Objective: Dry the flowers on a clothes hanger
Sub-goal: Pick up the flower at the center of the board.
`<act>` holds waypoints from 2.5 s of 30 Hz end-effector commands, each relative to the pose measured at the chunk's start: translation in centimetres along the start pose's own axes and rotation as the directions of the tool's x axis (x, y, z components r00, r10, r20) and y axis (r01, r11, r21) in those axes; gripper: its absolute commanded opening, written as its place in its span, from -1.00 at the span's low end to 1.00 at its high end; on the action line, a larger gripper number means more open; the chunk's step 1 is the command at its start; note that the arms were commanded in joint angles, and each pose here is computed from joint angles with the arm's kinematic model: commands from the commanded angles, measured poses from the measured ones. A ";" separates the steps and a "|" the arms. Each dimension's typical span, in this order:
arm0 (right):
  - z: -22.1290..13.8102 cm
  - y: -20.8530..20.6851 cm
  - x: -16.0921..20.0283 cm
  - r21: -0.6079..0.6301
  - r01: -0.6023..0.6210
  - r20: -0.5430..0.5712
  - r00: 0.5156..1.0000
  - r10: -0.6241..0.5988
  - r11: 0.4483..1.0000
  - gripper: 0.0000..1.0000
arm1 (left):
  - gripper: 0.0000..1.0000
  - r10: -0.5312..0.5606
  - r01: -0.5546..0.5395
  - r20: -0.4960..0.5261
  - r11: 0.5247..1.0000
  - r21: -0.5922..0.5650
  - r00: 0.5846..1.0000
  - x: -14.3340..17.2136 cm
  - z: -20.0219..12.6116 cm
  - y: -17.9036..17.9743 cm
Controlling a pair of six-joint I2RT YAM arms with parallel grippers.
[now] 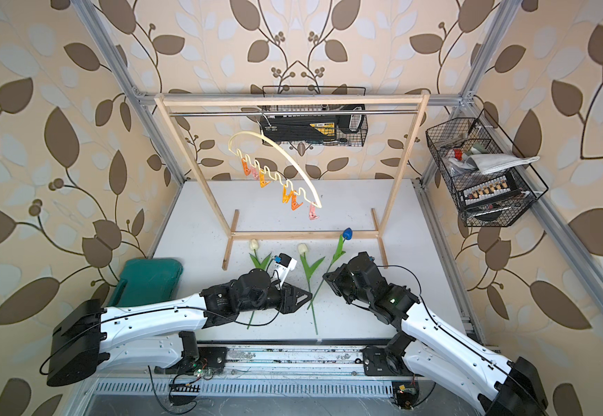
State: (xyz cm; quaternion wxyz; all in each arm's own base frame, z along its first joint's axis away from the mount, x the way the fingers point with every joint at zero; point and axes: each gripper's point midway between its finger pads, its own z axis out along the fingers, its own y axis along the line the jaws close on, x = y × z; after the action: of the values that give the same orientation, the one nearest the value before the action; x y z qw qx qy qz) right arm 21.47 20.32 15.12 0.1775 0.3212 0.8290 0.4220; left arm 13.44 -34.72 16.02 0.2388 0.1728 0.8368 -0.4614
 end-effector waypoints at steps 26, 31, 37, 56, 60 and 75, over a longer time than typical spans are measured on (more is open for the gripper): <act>0.1 2.9 0.4 -0.020 0.039 0.049 0.998 -0.038 0.999 -1.00 | -0.69 -0.002 0.002 0.006 0.996 0.094 1.000 -0.8 0.6 -2.7; 0.1 3.1 0.7 -0.022 0.048 0.044 0.998 -0.047 0.999 -1.00 | -1.00 -0.006 0.005 0.011 0.995 0.095 1.000 -1.0 0.3 -2.8; -0.8 3.7 0.8 -0.012 0.140 0.051 0.989 -0.139 0.990 -0.18 | -1.00 -0.066 0.066 0.002 0.996 -0.054 0.998 -1.4 -0.4 -1.1; -6.0 0.9 2.2 0.122 0.862 0.049 0.490 -0.870 0.492 0.98 | -1.00 -0.462 0.380 -0.138 0.837 -0.393 0.876 -1.1 -12.2 -0.3; -5.4 3.5 3.2 0.184 0.950 0.090 0.238 -0.967 0.251 0.98 | -1.00 -0.522 0.434 -0.199 0.827 -0.357 0.829 -1.2 -12.7 -1.5; -5.7 10.2 8.8 0.012 0.991 0.406 -0.128 -0.905 -0.135 0.37 | -1.00 -0.786 0.739 -0.324 0.611 -0.283 0.526 -1.2 -14.4 -5.1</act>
State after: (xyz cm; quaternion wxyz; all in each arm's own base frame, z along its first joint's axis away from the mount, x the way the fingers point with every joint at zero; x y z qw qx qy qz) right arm 16.00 26.32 24.39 0.5439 -0.3575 0.7319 0.2017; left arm 9.86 -24.26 24.55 -0.1102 -0.1266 0.9108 -0.3772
